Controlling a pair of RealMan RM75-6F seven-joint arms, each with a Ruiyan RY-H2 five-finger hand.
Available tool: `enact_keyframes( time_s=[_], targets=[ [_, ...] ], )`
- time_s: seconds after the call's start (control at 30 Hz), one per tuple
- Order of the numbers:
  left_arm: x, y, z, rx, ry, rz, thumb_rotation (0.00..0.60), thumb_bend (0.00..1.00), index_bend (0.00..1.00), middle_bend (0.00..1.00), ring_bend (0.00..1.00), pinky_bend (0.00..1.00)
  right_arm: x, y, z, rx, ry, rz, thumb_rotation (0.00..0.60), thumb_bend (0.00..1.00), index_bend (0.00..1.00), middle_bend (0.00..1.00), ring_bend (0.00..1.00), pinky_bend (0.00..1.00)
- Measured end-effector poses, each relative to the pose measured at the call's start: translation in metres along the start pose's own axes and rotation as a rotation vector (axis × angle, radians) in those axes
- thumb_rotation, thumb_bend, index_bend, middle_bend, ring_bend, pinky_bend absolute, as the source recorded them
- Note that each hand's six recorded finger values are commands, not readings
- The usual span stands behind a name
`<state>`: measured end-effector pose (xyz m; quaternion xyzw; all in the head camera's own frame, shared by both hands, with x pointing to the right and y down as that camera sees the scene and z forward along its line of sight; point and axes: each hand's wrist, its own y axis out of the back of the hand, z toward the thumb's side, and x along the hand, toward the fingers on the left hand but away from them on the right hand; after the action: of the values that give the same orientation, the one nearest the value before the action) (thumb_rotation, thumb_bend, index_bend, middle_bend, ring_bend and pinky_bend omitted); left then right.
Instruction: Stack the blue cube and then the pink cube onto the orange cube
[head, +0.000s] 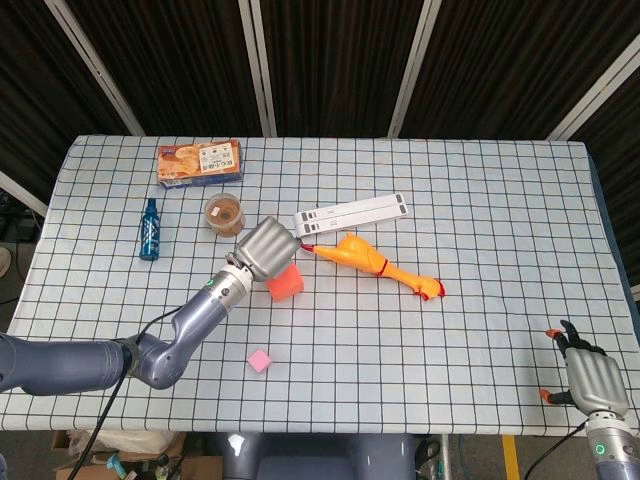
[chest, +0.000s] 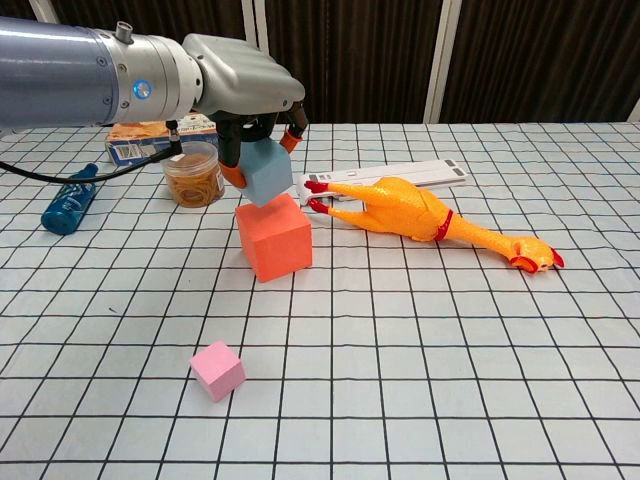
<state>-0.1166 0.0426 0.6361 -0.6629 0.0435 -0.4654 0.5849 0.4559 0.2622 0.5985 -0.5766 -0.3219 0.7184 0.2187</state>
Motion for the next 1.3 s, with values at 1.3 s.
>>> enact_keyframes(
  time_s=[1.3],
  targets=[
    [0.03, 0.002, -0.009, -0.106, -0.172, -0.001, 0.6, 0.32, 0.72, 0.7, 0.75, 1.0, -0.015, -0.019, -0.021, 0.043, -0.126, 0.058, 0.6, 0.12, 0.21, 0.07, 0.24, 0.26]
  ],
)
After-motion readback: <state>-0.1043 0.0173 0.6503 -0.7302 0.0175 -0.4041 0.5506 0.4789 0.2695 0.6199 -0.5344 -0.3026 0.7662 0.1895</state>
